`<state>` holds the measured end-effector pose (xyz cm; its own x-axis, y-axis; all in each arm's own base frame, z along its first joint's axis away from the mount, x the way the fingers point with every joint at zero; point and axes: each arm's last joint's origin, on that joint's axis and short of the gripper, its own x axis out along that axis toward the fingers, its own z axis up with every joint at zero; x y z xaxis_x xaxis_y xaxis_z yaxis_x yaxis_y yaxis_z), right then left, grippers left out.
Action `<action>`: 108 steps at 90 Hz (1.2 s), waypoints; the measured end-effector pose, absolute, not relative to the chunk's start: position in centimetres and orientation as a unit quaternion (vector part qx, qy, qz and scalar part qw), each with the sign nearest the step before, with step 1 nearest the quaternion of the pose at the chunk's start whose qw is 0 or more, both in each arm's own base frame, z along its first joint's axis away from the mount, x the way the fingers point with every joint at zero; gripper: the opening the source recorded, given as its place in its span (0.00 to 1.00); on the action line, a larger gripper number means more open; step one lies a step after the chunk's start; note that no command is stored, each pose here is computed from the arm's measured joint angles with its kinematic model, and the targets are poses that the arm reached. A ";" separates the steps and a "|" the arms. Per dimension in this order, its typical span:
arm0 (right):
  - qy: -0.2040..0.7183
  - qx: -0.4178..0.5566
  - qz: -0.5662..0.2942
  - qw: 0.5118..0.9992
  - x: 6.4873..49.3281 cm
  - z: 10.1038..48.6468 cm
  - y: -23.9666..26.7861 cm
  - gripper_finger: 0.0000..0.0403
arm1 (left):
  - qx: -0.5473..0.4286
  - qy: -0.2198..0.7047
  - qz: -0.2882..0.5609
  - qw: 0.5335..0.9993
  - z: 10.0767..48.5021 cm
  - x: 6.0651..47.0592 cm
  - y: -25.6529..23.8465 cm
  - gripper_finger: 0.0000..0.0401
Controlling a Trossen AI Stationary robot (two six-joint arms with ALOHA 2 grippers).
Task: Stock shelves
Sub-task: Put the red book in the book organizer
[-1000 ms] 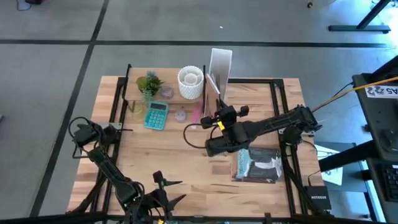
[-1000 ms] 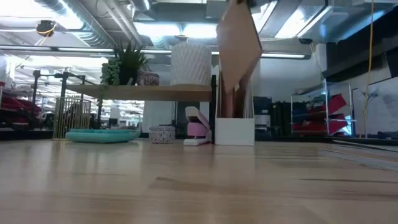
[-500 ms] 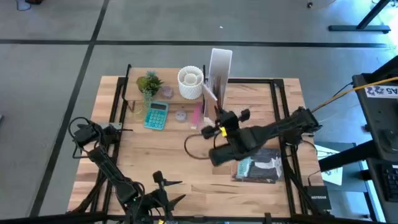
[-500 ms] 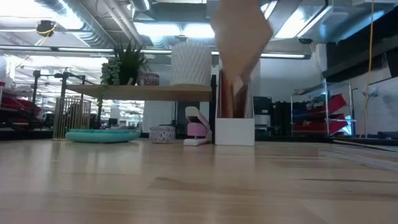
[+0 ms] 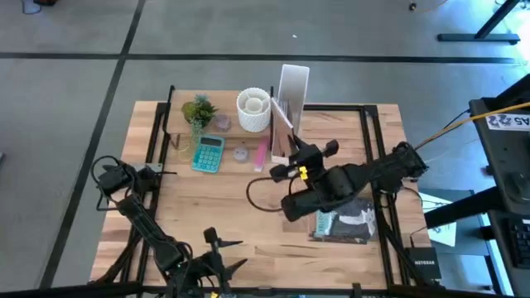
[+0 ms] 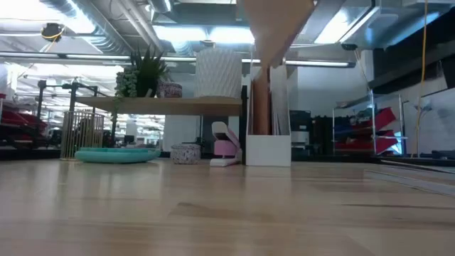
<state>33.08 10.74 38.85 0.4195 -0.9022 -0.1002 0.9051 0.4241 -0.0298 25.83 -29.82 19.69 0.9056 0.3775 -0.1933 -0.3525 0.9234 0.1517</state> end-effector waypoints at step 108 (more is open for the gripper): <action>0.085 -0.068 -0.567 0.816 37.0 35.6 9.5 0.01 | 0.060 0.111 0.187 0.974 19.7 25.8 -29.8 0.59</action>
